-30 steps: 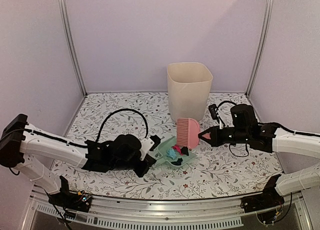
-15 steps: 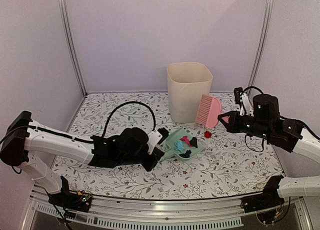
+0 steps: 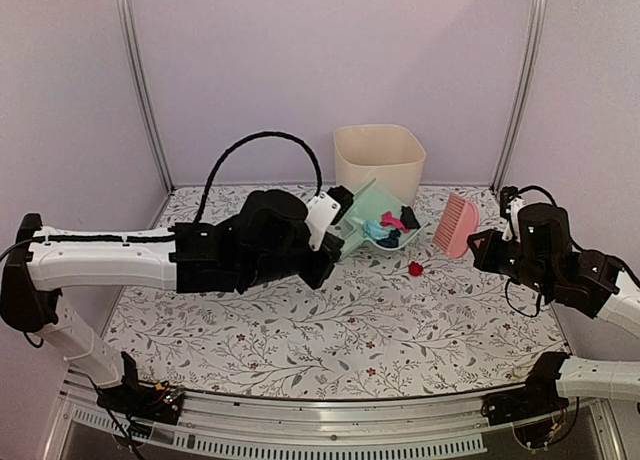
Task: Sweep away the paper scraps from the table
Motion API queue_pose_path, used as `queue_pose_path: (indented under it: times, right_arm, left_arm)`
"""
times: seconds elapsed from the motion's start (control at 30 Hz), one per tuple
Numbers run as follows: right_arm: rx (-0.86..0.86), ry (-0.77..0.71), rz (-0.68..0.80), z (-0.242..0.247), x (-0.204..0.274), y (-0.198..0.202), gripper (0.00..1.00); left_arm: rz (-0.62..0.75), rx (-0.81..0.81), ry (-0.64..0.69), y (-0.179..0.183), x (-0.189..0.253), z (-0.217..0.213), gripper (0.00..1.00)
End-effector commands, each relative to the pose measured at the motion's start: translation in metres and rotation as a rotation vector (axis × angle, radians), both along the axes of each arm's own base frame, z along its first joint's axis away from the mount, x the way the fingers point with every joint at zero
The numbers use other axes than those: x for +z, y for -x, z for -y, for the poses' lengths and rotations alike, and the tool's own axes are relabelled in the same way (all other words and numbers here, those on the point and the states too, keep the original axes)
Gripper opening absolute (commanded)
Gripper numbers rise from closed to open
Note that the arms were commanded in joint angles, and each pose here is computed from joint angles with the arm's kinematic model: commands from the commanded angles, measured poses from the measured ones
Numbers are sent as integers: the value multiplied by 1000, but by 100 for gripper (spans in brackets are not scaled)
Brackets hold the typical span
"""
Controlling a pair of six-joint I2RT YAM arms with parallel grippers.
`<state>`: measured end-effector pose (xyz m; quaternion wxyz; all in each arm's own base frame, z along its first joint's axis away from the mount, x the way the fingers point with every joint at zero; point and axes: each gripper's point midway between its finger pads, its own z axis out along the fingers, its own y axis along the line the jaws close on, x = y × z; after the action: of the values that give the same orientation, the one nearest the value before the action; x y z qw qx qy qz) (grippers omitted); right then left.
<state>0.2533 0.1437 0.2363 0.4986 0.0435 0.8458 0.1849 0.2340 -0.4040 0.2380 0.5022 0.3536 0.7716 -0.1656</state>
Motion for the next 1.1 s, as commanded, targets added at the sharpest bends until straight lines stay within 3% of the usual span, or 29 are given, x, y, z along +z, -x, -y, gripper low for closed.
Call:
queue_pose_path:
  times: [0.0, 0.47, 0.8, 1.07]
  right_arm:
    - [-76, 3, 20, 14, 1, -1, 0]
    - [-79, 15, 8, 13, -8, -3, 0]
    - [-52, 26, -4, 6, -14, -6, 0]
    - [-49, 42, -13, 3, -19, -9, 0]
  left_arm:
    - [110, 67, -30, -25, 37, -11, 0]
    - [387, 298, -145, -114, 120, -20, 0]
    - [586, 418, -232, -169, 142, -11, 0]
    - [698, 424, -364, -202, 152, 14, 0]
